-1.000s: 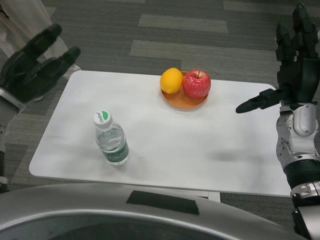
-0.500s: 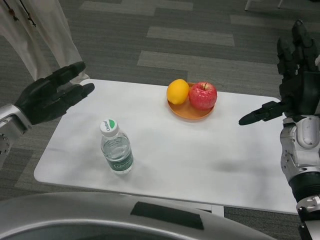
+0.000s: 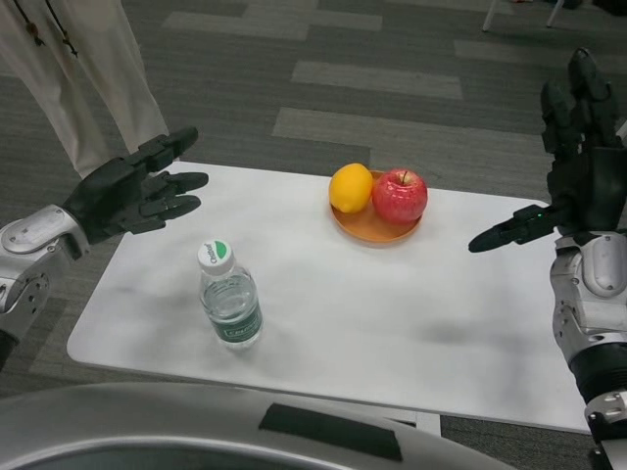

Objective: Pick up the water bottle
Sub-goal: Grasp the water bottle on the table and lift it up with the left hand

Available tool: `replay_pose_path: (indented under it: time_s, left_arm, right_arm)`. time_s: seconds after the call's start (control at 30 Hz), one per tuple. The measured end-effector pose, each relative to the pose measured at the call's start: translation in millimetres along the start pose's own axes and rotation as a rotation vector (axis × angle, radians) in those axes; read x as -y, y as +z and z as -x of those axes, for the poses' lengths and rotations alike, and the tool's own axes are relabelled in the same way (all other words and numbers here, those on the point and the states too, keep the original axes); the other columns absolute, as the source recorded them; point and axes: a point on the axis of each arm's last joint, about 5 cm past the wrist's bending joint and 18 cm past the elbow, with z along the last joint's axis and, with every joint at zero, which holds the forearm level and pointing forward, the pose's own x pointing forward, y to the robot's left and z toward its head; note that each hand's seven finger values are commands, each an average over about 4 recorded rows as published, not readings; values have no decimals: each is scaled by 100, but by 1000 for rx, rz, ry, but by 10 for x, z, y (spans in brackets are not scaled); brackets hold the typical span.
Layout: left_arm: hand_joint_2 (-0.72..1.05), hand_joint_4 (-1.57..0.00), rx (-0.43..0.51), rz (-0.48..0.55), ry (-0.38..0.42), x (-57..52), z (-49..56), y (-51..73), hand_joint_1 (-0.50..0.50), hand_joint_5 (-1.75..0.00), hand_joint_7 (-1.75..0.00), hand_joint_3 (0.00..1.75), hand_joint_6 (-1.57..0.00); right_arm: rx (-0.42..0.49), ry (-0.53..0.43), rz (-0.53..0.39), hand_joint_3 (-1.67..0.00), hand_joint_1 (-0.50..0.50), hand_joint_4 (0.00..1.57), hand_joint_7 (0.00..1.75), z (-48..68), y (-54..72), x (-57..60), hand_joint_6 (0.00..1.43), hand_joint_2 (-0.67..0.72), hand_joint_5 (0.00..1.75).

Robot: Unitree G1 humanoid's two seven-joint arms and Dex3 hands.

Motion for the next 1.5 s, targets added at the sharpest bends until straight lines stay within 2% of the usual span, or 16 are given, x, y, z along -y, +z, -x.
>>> replay_pose_path:
  time_s: [0.1,0.23,0.4,0.47,0.57,0.67,0.7,0.73,0.83,0.97,1.27,1.33,1.5]
  left_arm:
    - [105,0,4,-91,3,-16,-7,29,-50,-72,-14,9,0]
    - [105,0,15,-165,-12,-22,-11,25,-50,-72,-14,9,0]
    - [96,0,-8,-270,-22,-128,34,50,-50,-62,-14,9,0]
    - [87,0,-13,-303,-20,-156,56,42,-50,-56,-14,9,0]
    - [41,0,-41,-326,-64,-116,69,-26,-50,-51,-14,2,0]
    - [-37,0,-78,-265,-108,-51,104,-157,-50,-56,-14,7,0]
    - [-57,0,-78,-235,-105,-37,120,-193,-50,-62,-14,9,0]
    - [-64,0,-73,-217,-97,-30,127,-208,-50,-67,-14,9,0]
    - [-64,0,-40,-172,-74,-12,121,-229,-50,-72,-14,9,0]
    - [-64,0,-21,-168,-91,20,96,-249,-50,-72,-14,9,0]
    - [-64,0,-22,-285,-163,76,55,-264,-50,-72,-14,9,0]
    - [-64,0,2,-293,-169,130,10,-276,-50,-72,-14,9,0]
    - [-61,0,83,-299,-191,311,-195,-312,-50,-72,-14,9,0]
  right_arm:
    - [0,4,0,0,-50,0,7,-5,-1,-7,0,33,0]
    - [1,16,0,0,-50,0,7,-26,0,-25,0,28,0]
    - [-4,30,11,0,-50,0,7,-43,0,-21,0,28,0]
    - [-7,37,16,0,-50,0,7,-46,1,-16,0,28,0]
    - [-12,45,18,0,-50,0,7,-43,-5,-25,0,28,0]
    - [-16,53,22,0,-50,0,7,-41,-6,-24,0,28,0]
    - [-17,56,24,0,-50,0,7,-40,-6,-23,0,28,0]
    - [-18,57,24,0,-50,0,7,-40,-6,-23,0,28,0]
    - [-18,59,25,0,-50,0,7,-40,-7,-25,0,28,0]
    - [-19,59,25,0,-50,0,7,-40,-7,-25,0,28,0]
    - [-19,59,26,0,-50,0,7,-40,-6,-23,0,28,0]
    - [-19,59,26,0,-50,0,7,-39,-6,-23,0,28,0]
    - [-20,58,22,0,-50,0,7,-37,-12,-33,0,30,0]
